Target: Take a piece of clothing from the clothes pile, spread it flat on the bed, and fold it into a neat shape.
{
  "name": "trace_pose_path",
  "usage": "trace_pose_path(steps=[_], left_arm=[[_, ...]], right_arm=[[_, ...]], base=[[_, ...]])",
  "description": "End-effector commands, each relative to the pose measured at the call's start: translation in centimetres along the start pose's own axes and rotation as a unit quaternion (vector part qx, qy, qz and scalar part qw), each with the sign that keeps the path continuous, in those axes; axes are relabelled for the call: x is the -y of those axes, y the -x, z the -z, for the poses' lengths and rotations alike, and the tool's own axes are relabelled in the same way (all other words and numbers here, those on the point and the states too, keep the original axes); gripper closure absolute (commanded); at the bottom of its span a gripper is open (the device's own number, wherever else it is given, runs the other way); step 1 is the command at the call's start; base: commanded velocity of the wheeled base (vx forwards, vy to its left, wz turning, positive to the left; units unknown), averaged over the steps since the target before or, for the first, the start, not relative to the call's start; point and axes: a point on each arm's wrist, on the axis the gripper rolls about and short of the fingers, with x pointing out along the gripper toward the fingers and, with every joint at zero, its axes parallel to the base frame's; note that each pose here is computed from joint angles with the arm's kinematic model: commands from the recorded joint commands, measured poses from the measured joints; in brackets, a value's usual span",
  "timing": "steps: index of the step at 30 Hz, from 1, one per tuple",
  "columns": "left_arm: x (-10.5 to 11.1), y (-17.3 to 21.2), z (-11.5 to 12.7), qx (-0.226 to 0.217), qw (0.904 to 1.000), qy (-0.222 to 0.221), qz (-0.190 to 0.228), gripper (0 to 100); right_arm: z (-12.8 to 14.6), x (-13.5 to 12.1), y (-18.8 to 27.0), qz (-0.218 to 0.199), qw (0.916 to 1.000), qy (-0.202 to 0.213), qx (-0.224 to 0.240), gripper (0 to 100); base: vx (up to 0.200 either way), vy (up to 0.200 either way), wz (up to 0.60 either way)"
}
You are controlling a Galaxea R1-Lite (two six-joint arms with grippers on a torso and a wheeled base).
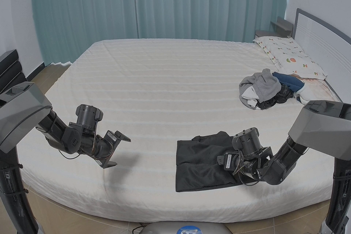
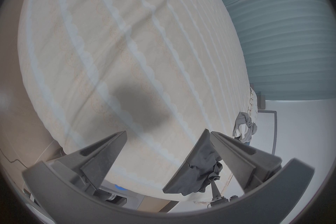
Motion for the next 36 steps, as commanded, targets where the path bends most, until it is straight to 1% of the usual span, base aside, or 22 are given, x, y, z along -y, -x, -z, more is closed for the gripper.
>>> trace_pose_path(steps=[1,5,9,10,13,14,15,16,17,18,21,25,29,32,33,34,36], left_arm=[[-0.1,-0.1,0.1,-0.002,1.0000,0.000,-0.002,0],[0.0,-0.1,0.1,-0.001,1.0000,0.000,-0.001,0],[0.0,-0.1,0.1,-0.001,1.0000,0.000,-0.001,0],[0.0,-0.1,0.1,-0.001,1.0000,0.000,-0.001,0],[0.0,-0.1,0.1,-0.001,1.0000,0.000,-0.001,0],[-0.1,-0.1,0.1,-0.002,1.0000,0.000,-0.002,0],[-0.1,-0.1,0.1,-0.002,1.0000,0.000,-0.002,0],[0.0,-0.1,0.1,-0.001,1.0000,0.000,-0.001,0],[0.0,-0.1,0.1,-0.001,1.0000,0.000,-0.001,0],[0.0,-0.1,0.1,-0.001,1.0000,0.000,-0.001,0],[0.0,-0.1,0.1,-0.001,1.0000,0.000,-0.001,0],[-0.1,-0.1,0.0,-0.001,1.0000,0.001,-0.001,0],[-0.1,-0.1,0.1,-0.002,1.0000,0.000,-0.002,0],[0.0,-0.1,0.1,-0.001,1.0000,0.000,-0.001,0],[0.0,-0.1,0.1,-0.001,1.0000,0.000,-0.001,0],[-0.1,-0.1,0.1,-0.002,1.0000,0.000,-0.002,0],[0.0,-0.1,0.1,-0.001,1.0000,0.000,-0.001,0]], right_arm=[[0.9,0.0,-1.4,0.021,0.9996,0.018,-0.011,0],[1.3,0.4,-1.9,0.030,0.9992,0.020,-0.018,0],[0.2,1.3,-1.1,0.036,0.9993,0.008,-0.008,0],[-0.5,2.0,-0.5,0.040,0.9992,0.001,-0.002,0],[-0.7,3.8,0.5,0.055,0.9984,0.002,-0.010,0],[-0.6,4.5,0.8,0.061,0.9980,0.003,-0.015,0],[-0.6,4.6,0.8,0.062,0.9980,0.003,-0.015,0],[-0.2,5.9,1.1,0.077,0.9967,0.004,-0.027,0],[-0.2,5.9,1.1,0.077,0.9967,0.004,-0.027,0],[0.3,7.2,1.3,0.093,0.9949,0.004,-0.040,0],[0.8,9.1,2.1,0.109,0.9926,-0.008,-0.053,0],[0.9,11.5,3.2,0.101,0.9925,-0.035,-0.060,0],[1.3,14.2,3.8,0.110,0.9905,-0.048,-0.068,0],[1.6,15.8,4.1,0.107,0.9904,-0.058,-0.066,0],[1.6,15.8,4.1,0.107,0.9904,-0.058,-0.066,0],[1.8,16.8,4.3,0.109,0.9901,-0.060,-0.065,0],[1.8,17.5,4.4,0.108,0.9903,-0.066,-0.059,0]], base=[[0.000,0.000,0.00],[0.000,0.000,0.00],[0.000,0.000,0.00],[0.000,0.000,0.00],[0.000,0.000,0.00],[0.000,0.000,0.00],[0.000,0.000,0.00],[0.000,0.000,0.00],[0.000,0.000,0.00],[0.000,0.000,0.00],[0.000,0.000,0.00],[0.000,0.000,0.00],[0.000,0.000,0.00],[0.000,0.000,0.00],[0.000,0.000,0.00],[0.000,0.000,0.00],[0.000,0.000,0.00]])
